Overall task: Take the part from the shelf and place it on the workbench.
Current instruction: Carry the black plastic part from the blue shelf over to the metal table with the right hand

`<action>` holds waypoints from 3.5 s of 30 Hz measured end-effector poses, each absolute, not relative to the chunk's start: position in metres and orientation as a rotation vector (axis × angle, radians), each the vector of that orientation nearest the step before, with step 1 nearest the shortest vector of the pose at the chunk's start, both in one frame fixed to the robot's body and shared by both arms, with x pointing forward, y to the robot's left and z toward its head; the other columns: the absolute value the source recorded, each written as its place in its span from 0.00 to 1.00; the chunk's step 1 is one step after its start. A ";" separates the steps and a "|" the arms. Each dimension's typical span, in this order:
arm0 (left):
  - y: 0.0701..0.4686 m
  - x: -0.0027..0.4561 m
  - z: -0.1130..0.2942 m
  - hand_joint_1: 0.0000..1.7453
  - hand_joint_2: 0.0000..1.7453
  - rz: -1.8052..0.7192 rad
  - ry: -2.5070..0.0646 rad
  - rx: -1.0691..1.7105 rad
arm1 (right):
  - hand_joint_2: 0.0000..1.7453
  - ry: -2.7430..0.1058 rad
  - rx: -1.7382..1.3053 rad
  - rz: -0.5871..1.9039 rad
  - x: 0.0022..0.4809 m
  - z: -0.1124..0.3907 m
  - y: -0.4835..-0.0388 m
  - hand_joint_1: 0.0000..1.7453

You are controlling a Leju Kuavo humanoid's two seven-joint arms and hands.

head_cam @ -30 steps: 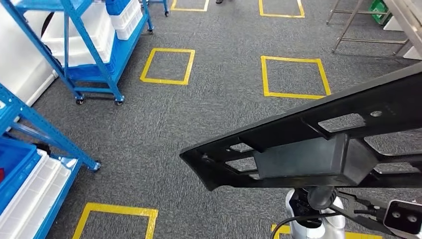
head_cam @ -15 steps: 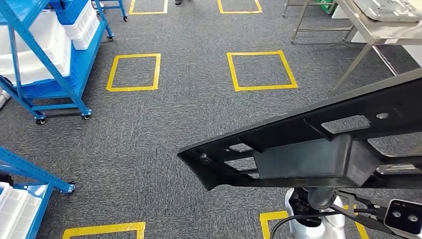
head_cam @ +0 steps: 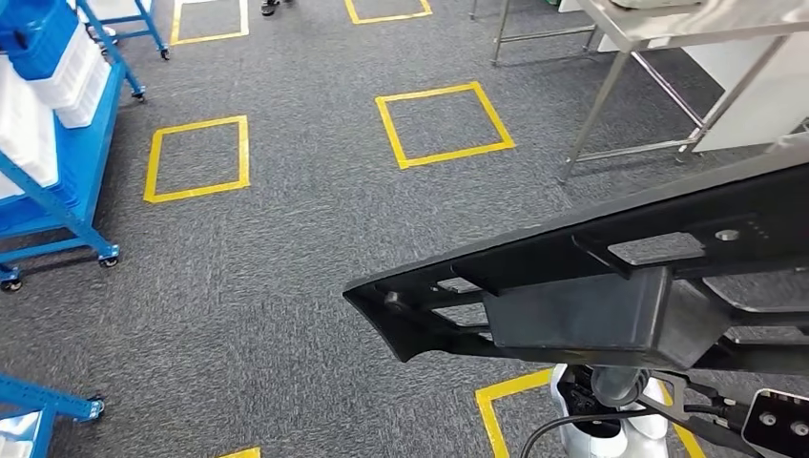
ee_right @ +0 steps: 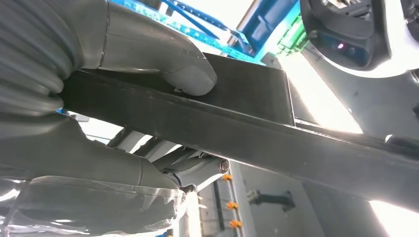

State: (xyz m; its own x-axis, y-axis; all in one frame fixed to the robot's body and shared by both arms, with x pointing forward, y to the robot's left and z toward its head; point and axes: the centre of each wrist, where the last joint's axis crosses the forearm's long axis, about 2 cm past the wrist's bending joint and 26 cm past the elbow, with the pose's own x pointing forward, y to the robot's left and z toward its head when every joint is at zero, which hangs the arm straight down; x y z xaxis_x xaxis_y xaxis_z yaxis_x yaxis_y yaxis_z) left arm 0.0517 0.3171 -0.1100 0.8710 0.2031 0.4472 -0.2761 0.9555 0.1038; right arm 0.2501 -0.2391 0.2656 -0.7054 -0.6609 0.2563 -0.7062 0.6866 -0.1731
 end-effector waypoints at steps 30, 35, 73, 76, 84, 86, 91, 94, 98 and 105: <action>0.321 0.053 -0.110 0.00 1.00 0.252 -0.444 0.174 | 1.00 -2.699 1.137 0.358 0.261 0.266 -0.227 1.00; 0.321 0.048 -0.110 0.00 1.00 0.255 -0.425 0.179 | 1.00 -2.685 1.159 0.365 0.262 0.266 -0.221 1.00; 0.316 0.050 -0.110 0.00 1.00 0.231 -0.439 0.157 | 1.00 -2.673 1.172 0.347 0.264 0.262 -0.232 1.00; 0.314 0.053 -0.110 0.00 1.00 0.232 -0.445 0.151 | 1.00 -2.673 1.163 0.348 0.264 0.261 -0.235 1.00; 0.313 0.051 -0.110 0.00 1.00 0.239 -0.441 0.158 | 1.00 -2.662 1.178 0.384 0.264 0.258 -0.243 1.00; 0.313 0.052 -0.110 0.00 1.00 0.246 -0.439 0.160 | 1.00 -2.667 1.173 0.384 0.265 0.259 -0.244 1.00; 0.313 0.055 -0.110 0.00 1.00 0.256 -0.435 0.163 | 1.00 -2.674 1.160 0.377 0.266 0.260 -0.245 1.00; 0.314 0.055 -0.110 0.00 1.00 0.256 -0.435 0.163 | 1.00 -2.677 1.160 0.373 0.266 0.260 -0.245 1.00; 0.314 0.052 -0.110 0.00 1.00 0.257 -0.428 0.163 | 1.00 -2.670 1.161 0.368 0.266 0.258 -0.245 1.00; 0.317 0.053 -0.110 0.00 1.00 0.263 -0.424 0.165 | 1.00 -2.659 1.168 0.378 0.264 0.256 -0.246 1.00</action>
State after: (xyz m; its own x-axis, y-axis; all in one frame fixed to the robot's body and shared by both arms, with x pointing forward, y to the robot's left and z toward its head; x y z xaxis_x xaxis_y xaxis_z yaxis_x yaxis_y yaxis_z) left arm 0.0531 0.3171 -0.1098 0.8784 0.2163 0.4262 -0.2849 0.9530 0.1035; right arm 0.2643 -0.2457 0.2559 -0.6632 -0.6886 0.2934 -0.7430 0.6528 -0.1475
